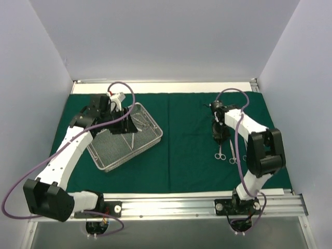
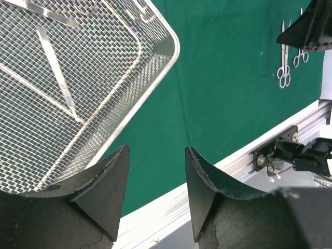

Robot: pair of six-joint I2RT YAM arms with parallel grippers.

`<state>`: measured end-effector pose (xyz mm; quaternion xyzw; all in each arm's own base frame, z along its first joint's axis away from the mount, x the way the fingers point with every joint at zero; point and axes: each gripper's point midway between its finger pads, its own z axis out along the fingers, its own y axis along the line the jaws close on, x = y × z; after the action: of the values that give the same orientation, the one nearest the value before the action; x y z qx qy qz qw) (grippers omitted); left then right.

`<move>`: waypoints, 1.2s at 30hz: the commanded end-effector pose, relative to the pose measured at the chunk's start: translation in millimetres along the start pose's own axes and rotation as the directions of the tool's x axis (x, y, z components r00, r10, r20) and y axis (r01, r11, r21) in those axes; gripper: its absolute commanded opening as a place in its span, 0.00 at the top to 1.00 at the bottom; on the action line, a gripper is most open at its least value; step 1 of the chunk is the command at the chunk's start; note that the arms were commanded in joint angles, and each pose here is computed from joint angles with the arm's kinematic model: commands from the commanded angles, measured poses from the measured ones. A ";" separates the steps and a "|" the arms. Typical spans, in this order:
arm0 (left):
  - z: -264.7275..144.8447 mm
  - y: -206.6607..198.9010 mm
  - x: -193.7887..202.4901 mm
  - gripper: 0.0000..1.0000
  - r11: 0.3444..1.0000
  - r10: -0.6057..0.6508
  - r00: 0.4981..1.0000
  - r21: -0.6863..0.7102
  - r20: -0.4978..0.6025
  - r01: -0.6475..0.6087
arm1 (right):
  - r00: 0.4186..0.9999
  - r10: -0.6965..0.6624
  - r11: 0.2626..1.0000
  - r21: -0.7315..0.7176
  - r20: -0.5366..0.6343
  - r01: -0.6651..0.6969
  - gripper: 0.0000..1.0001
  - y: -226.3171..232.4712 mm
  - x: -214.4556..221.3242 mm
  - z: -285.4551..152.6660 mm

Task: Open and lay out the surgical kit
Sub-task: Place the medical item in the surgical kit.

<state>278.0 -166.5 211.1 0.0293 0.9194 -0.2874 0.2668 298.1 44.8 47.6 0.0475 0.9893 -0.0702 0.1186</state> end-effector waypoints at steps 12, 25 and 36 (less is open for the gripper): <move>-20.5 18.0 -19.4 0.45 1.000 0.016 0.998 -0.001 0.066 -0.016 | 0.991 -0.045 0.974 0.214 -0.126 0.072 1.00 -26.4 21.4 47.1; -12.1 22.7 -16.9 0.45 1.000 -0.013 0.998 0.000 0.066 0.014 | 0.989 -0.046 0.978 0.195 -0.141 0.073 0.85 -20.8 25.3 45.5; -2.2 33.4 -19.6 0.44 0.997 -0.061 0.996 -0.045 0.059 0.064 | 0.996 -0.029 0.988 0.146 -0.088 0.042 0.62 -7.2 10.2 23.1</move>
<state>288.0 -137.3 202.4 -0.0030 0.9224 -0.2776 0.2685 292.9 24.7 12.0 0.0318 0.9847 -0.1568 0.0685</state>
